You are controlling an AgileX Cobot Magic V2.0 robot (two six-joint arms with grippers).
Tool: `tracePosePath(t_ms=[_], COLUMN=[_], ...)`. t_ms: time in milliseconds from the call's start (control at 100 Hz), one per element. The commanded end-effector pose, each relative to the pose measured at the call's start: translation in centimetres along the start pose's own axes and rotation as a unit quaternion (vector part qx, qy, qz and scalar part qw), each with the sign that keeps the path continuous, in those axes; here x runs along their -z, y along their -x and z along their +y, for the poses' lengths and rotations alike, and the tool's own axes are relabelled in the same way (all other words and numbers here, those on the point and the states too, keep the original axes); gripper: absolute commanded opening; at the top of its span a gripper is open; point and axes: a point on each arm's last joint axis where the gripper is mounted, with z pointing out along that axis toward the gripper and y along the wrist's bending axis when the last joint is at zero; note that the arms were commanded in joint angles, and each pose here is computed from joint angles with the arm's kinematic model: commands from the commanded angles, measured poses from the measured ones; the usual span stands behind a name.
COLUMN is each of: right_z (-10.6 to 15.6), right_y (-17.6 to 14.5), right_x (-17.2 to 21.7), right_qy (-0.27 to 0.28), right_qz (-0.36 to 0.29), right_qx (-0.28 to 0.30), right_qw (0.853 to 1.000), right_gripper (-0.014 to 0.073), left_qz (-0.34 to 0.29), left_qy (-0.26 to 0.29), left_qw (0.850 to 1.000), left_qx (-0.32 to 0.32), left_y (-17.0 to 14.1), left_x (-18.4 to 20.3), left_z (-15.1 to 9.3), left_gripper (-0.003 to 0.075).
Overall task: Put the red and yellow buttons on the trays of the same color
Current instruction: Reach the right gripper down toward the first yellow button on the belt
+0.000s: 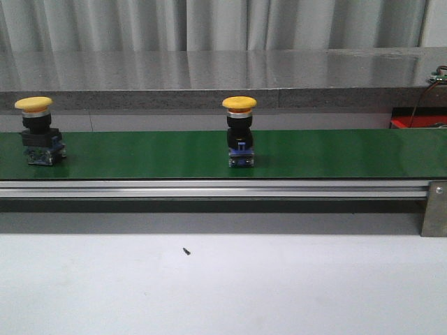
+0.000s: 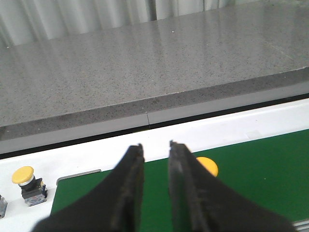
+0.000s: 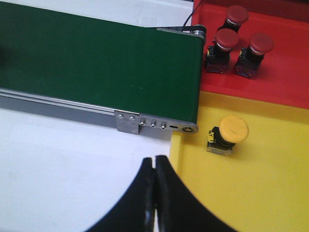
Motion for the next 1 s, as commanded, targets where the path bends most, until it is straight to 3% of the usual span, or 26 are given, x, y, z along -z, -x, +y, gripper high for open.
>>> tracePosePath(t_ms=[0,120,290,390,630,990], right_z=[0.0,0.4,0.7,0.9,1.7,4.5], right_y=[1.2,1.2,1.4,1.5,3.7,9.1], right_x=[0.6,0.6,0.6,0.5,-2.5,-9.1], right_qy=[0.002,0.026,0.041,0.053,0.130,0.184], right_qz=[-0.047,-0.049,-0.059,-0.056,0.014,0.057], right_qx=[-0.013,-0.036,-0.051,-0.044,-0.047,0.005], right_qw=[0.999,0.998,0.996,0.996,0.990,0.981], right_gripper=[-0.0065,0.0026,0.0414,0.0555,0.0572,0.0572], left_qz=[-0.039,-0.039,-0.039,-0.038,-0.037,-0.037], left_qy=[0.019,0.019,0.018,0.018,0.017,0.017], left_qw=[0.999,0.999,0.999,0.999,0.999,0.999], left_qx=[0.003,0.003,0.003,0.003,0.004,0.004], left_y=[1.4,1.4,1.4,1.3,1.3,1.3], left_x=[0.3,0.3,0.3,0.3,0.3,0.3], left_z=[0.3,0.3,0.3,0.3,0.3,0.3], left_gripper=[-0.0018,-0.0019,-0.0020,-0.0020,-0.0019,-0.0020])
